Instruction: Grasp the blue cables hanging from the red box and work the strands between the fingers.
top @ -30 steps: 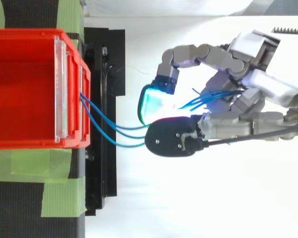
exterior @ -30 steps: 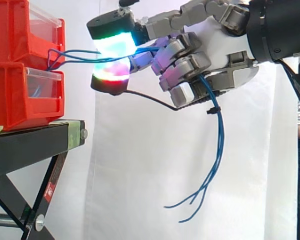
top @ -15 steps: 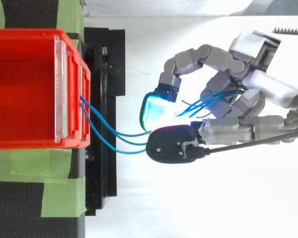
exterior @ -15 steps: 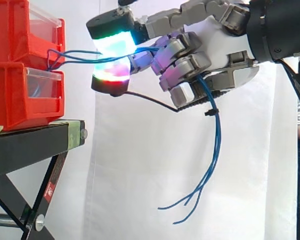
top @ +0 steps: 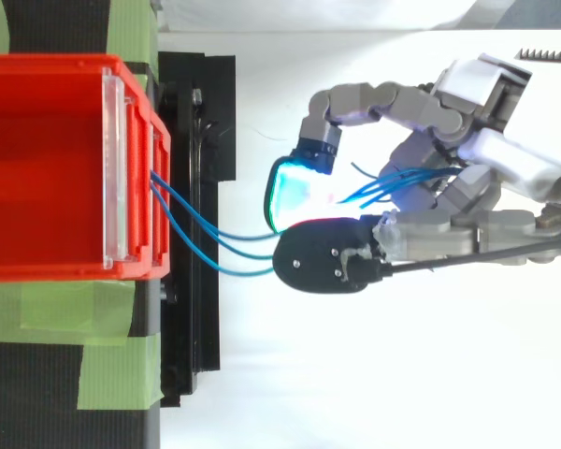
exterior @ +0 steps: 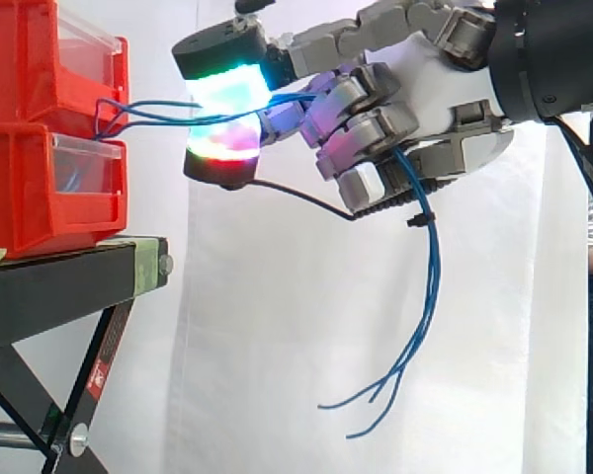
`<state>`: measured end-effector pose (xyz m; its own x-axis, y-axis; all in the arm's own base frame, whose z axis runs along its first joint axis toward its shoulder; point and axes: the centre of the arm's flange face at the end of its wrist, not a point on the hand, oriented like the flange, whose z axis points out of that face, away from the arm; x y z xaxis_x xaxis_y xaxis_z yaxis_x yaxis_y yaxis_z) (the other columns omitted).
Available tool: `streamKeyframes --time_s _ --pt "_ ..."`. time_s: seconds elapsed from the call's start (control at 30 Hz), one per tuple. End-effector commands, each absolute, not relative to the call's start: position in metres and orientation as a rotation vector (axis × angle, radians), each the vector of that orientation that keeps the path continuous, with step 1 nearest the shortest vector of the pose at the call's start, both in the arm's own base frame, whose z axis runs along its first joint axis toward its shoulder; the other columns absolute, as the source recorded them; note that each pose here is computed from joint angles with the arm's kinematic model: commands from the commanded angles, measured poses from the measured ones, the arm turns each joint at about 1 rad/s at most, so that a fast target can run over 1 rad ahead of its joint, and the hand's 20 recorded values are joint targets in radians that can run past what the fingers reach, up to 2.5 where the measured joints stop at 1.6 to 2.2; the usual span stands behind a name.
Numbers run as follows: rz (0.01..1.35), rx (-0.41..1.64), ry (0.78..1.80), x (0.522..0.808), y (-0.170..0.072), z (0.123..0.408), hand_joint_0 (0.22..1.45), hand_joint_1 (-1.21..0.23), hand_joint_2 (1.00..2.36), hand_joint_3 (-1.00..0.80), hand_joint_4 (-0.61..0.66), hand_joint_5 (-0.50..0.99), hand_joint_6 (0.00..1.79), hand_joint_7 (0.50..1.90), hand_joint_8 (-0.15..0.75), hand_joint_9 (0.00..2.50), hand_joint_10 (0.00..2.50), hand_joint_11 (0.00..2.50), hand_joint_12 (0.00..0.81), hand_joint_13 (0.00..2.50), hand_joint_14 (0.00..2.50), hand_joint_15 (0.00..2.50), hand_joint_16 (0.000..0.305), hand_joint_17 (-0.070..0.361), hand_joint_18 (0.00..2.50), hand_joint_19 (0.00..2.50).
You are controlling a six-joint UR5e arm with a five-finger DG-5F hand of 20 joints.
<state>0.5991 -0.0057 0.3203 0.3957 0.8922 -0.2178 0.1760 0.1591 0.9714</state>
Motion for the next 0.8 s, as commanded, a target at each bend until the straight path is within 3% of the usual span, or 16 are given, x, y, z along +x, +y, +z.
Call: streamKeyframes --time_s 0.0,0.07,0.1,0.13,0.23,0.4,0.53,0.6,0.77 --pt "0.688 1.334 1.069 0.5991 -0.0055 0.321 1.02 -0.74 1.03 -0.04 0.18 -0.05 1.1 1.15 0.508 1.75 2.5 2.5 0.556 1.85 2.5 1.78 0.195 0.146 2.3 0.71" --pt "0.688 1.334 1.069 0.5995 -0.0053 0.3202 0.94 -0.71 1.03 0.07 0.19 0.12 0.6 1.37 0.508 1.75 2.5 2.5 0.556 1.85 2.5 1.78 0.195 0.146 2.3 0.71" --pt "0.686 1.335 1.068 0.5994 -0.0055 0.3202 0.94 -0.68 1.03 0.1 0.24 0.34 0.1 1.54 0.508 1.75 2.5 2.5 0.556 1.85 2.5 1.78 0.195 0.146 2.3 0.71" --pt "0.686 1.335 1.068 0.5994 -0.0055 0.3202 0.99 -0.58 1.02 0.13 0.25 0.46 0.01 1.46 0.508 1.75 2.5 2.5 0.556 1.85 2.5 1.78 0.195 0.146 2.3 0.71" --pt "0.686 1.335 1.066 0.5991 -0.0057 0.3211 1.02 -0.58 1.03 0.2 0.29 0.47 0.02 1.3 0.508 1.75 2.5 2.5 0.556 1.85 2.5 1.78 0.195 0.146 2.3 0.71" --pt "0.684 1.336 1.066 0.5993 -0.0057 0.3203 1.15 -0.57 1.03 0.25 0.24 0.52 0.02 1.14 0.508 1.75 2.5 2.5 0.556 1.85 2.5 1.78 0.195 0.146 2.3 0.71" --pt "0.683 1.336 1.065 0.5992 -0.0059 0.3203 1.2 -0.59 1.03 0.15 0.23 0.52 0.02 1.0 0.508 1.75 2.5 2.5 0.556 1.85 2.5 1.78 0.195 0.146 2.3 0.71" --pt "0.68 1.337 1.063 0.5991 -0.0062 0.3203 1.19 -0.59 1.03 0.14 0.24 0.53 0.02 1.04 0.508 1.75 2.5 2.5 0.556 1.85 2.5 1.78 0.195 0.146 2.3 0.71" --pt "0.684 1.336 1.059 0.5995 -0.0052 0.3206 1.1 -0.63 1.03 0.07 0.16 0.52 0.02 1.34 0.508 1.75 2.5 2.5 0.556 1.85 2.5 1.78 0.195 0.146 2.3 0.71"
